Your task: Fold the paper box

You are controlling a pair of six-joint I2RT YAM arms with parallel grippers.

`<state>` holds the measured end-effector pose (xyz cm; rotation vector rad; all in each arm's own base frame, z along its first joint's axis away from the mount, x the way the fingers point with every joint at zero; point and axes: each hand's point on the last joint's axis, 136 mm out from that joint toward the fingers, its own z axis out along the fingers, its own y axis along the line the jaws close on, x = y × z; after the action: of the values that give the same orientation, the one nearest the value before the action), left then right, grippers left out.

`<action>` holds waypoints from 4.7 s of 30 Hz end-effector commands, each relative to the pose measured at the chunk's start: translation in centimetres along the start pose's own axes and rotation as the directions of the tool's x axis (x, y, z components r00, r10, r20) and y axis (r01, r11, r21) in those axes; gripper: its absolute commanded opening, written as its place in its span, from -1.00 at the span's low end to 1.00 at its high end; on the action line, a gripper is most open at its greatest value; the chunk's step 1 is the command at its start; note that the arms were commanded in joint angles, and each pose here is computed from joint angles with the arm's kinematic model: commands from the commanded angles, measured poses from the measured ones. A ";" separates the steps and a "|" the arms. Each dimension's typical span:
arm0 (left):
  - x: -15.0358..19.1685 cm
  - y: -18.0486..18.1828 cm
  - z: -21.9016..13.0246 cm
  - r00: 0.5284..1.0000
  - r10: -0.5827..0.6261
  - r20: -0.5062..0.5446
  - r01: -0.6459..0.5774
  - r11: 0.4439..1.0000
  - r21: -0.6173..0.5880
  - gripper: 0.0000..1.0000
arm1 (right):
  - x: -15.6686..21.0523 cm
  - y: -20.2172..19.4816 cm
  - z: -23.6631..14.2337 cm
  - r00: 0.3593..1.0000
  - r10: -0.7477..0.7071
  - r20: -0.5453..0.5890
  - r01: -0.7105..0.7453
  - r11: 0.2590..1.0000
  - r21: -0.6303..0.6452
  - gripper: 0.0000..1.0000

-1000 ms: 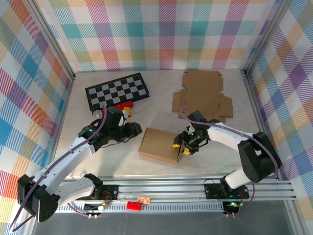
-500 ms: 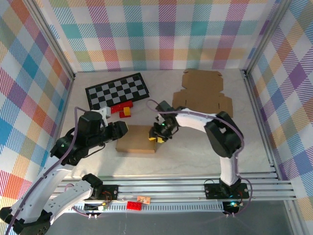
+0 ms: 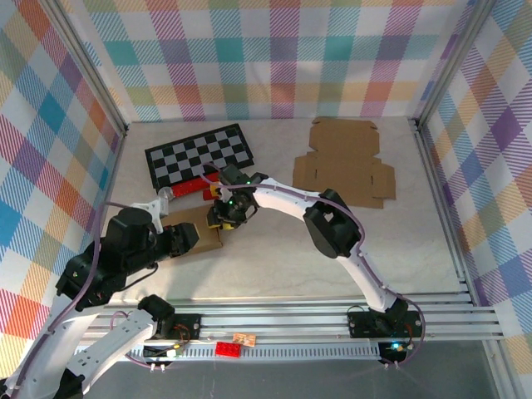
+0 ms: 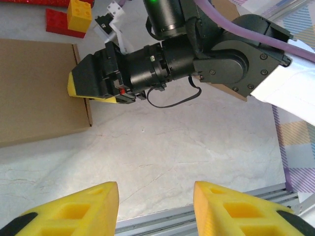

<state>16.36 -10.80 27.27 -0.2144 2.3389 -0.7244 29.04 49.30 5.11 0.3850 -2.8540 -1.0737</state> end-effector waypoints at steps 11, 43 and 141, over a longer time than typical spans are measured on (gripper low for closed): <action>-1.6 -1.7 0.4 0.997 0.000 0.083 -0.008 0.996 0.094 0.66 | -0.6 2.1 -5.4 0.984 -0.068 0.166 0.060 0.997 0.055 0.13; 0.0 -13.0 33.9 0.846 -0.505 -0.170 0.530 0.833 0.158 0.07 | -3.9 -29.1 -35.3 0.433 0.676 0.596 -0.667 0.685 -0.293 -0.08; -4.5 -15.8 37.4 0.511 -0.854 -0.102 0.807 0.435 0.399 -1.00 | -0.7 -26.2 -32.9 -0.015 0.824 0.566 -0.576 0.456 -0.679 -0.29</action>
<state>44.05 -38.18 11.89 -1.2885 1.8556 -1.4736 39.38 10.03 10.57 -2.0771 -2.5566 -1.4225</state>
